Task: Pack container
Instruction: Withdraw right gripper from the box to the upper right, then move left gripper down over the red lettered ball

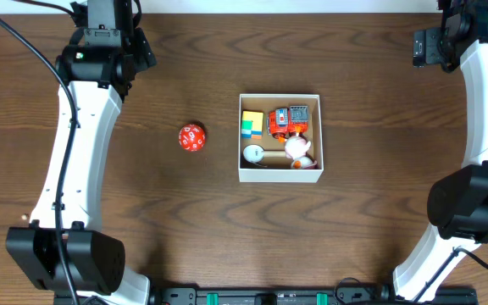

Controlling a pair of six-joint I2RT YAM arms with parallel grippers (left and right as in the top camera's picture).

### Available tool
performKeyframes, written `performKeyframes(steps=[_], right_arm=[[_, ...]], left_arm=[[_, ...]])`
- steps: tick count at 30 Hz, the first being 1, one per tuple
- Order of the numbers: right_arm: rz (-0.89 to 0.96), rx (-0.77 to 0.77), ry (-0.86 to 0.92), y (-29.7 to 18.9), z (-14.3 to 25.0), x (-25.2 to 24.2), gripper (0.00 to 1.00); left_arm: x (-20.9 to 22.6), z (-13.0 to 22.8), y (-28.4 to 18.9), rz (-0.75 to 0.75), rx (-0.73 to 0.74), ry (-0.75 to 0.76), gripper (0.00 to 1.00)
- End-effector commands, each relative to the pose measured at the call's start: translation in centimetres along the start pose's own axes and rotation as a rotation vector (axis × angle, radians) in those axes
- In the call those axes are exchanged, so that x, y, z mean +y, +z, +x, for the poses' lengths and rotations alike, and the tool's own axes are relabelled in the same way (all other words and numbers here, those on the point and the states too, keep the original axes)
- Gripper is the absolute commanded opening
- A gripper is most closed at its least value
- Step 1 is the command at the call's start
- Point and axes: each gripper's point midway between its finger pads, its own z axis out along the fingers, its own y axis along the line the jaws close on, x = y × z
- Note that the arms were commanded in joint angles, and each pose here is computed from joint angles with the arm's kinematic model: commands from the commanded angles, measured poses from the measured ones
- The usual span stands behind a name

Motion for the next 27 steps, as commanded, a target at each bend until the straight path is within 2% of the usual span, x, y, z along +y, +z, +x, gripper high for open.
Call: performKeyframes(steps=[1, 8, 15, 19, 23, 27], right_arm=[[0.002, -0.031, 0.025, -1.2, -0.6, -0.5, 0.99], [0.002, -0.031, 0.025, -1.2, -0.6, -0.5, 0.99], [0.002, -0.031, 0.025, -1.2, -0.6, -0.5, 0.99], [0.002, -0.031, 0.025, -1.2, -0.6, -0.5, 0.99], [0.002, -0.031, 0.025, -1.2, -0.6, -0.5, 0.99], [0.002, -0.031, 0.025, -1.2, -0.6, -0.5, 0.99]], left_arm=[[0.0, 0.4, 0.6, -0.011, 0.012, -0.001, 0.98], [-0.2, 1.8, 0.9, -0.001, 0.060, 0.012, 0.98], [-0.1, 3.2, 1.0, -0.006, 0.119, -0.136, 0.98], [-1.6, 4.8, 1.5, 0.067, 0.188, -0.124, 0.98], [-4.0, 8.3, 2.8, 0.155, 0.313, -0.069, 0.98], [-5.9, 11.6, 4.8, 0.181, 0.403, 0.080, 0.99]])
